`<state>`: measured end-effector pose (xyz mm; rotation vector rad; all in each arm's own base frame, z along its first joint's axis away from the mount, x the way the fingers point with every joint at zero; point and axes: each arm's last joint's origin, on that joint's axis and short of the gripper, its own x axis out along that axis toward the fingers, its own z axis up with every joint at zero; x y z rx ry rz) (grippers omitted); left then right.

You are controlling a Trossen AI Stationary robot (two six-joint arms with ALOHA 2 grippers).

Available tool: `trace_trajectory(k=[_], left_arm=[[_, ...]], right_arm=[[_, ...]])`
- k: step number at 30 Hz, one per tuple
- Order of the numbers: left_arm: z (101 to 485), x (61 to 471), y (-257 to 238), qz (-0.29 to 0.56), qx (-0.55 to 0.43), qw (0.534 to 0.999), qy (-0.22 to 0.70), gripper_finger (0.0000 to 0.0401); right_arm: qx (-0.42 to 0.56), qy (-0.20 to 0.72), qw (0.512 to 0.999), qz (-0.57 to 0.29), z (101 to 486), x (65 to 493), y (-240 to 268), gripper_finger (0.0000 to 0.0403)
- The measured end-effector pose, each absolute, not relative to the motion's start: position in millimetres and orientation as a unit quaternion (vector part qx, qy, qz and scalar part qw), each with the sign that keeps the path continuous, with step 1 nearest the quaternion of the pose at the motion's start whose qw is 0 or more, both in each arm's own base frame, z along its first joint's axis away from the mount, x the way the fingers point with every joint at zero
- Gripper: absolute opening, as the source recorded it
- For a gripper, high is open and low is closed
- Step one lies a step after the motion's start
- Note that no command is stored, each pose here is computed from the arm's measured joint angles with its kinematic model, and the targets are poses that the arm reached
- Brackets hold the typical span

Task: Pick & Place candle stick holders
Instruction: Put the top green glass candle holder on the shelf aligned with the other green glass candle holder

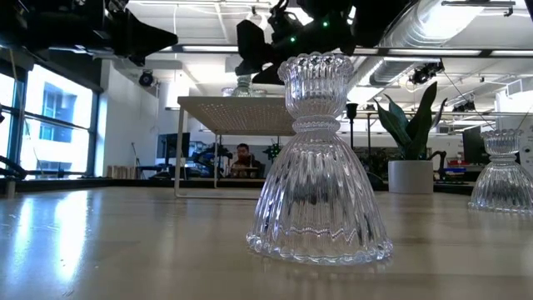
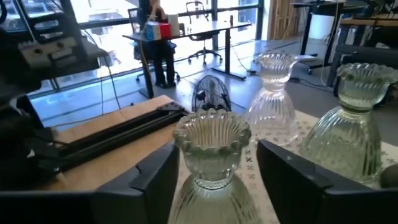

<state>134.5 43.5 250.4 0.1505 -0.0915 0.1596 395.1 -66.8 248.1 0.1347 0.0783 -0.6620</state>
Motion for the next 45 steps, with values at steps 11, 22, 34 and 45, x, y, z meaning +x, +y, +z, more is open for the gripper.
trace_trajectory(k=[11, 22, 34, 45], left_arm=[[249, 135, 44, 0.08, 0.074, 0.993, -0.04, 0.0021], [248, 135, 44, 0.081, 0.072, 0.993, -0.035, 0.0021], [248, 135, 44, 0.08, 0.071, 0.994, -0.032, 0.0021], [248, 135, 44, 0.08, 0.072, 0.994, -0.032, 0.0021]], right_arm=[[0.061, 0.039, 0.931, -0.357, 248, 392, -78, 0.0146], [0.049, 0.053, 0.918, -0.391, 246, 389, -88, 0.0148], [0.009, 0.082, 0.914, -0.398, 255, 384, -70, 0.0219], [0.041, 0.144, 0.956, -0.253, 260, 377, -50, 0.0106]])
